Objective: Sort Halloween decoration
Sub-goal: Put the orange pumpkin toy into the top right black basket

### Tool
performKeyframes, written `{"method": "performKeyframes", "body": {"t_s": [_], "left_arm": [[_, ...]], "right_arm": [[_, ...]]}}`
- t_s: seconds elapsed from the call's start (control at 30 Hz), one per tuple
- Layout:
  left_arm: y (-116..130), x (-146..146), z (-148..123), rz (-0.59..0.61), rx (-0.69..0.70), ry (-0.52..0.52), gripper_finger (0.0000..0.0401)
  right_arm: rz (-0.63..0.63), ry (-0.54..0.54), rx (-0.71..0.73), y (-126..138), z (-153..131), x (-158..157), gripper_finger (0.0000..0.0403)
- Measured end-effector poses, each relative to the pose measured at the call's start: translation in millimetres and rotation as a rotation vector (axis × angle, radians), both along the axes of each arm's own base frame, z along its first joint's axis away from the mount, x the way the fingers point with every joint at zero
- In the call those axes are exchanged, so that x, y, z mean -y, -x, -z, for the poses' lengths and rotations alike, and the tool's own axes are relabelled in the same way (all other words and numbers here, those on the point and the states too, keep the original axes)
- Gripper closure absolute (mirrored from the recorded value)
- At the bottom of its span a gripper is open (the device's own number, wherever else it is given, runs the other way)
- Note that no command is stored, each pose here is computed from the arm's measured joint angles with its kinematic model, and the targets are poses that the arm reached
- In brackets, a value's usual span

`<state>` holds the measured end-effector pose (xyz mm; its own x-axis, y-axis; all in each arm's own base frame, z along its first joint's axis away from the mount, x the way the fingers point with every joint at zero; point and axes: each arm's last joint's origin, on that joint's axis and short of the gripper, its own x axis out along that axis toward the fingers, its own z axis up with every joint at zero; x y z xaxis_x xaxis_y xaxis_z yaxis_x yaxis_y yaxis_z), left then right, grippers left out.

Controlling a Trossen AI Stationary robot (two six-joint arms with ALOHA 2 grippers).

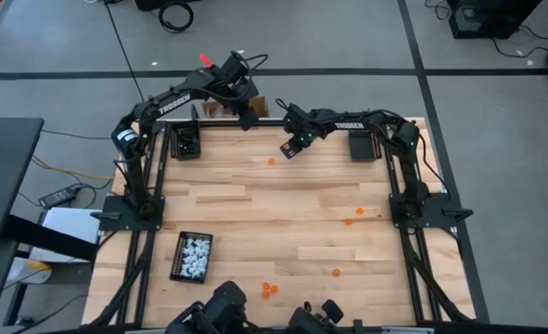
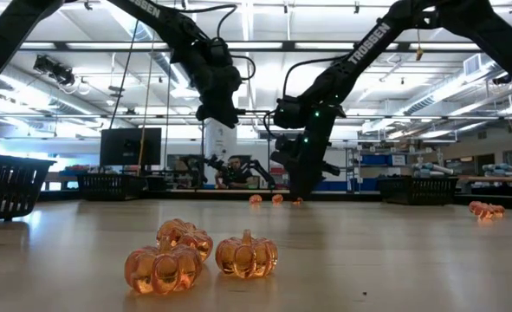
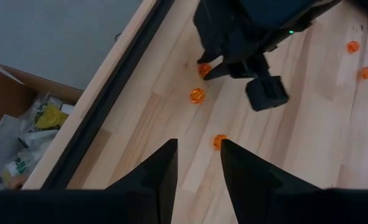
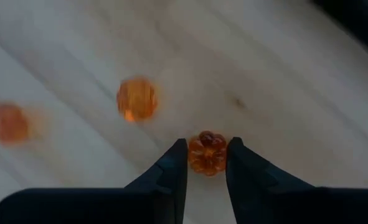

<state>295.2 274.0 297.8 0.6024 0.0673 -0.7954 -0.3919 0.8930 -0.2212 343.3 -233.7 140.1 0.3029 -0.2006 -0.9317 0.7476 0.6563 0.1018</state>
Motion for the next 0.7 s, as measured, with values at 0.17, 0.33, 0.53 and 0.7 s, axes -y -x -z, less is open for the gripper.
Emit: {"method": "performKeyframes", "body": {"t_s": [0.17,0.33,0.53,0.7], "left_arm": [[0,0,0,-0.012,-0.002,0.005,0.0271],[0,0,0,-0.015,-0.002,0.007,0.0271],[0,0,0,-0.016,-0.001,0.007,0.0271],[0,0,0,-0.021,0.0,0.01,0.0271]], "right_arm": [[-0.016,-0.065,-0.037,10,-11,-8,0.0306],[-0.04,-0.066,-0.063,31,-53,-16,0.0309],[-0.025,-0.031,-0.125,74,-103,-18,0.0319],[-0.003,-0.055,-0.14,111,-123,-15,0.0324]]}}
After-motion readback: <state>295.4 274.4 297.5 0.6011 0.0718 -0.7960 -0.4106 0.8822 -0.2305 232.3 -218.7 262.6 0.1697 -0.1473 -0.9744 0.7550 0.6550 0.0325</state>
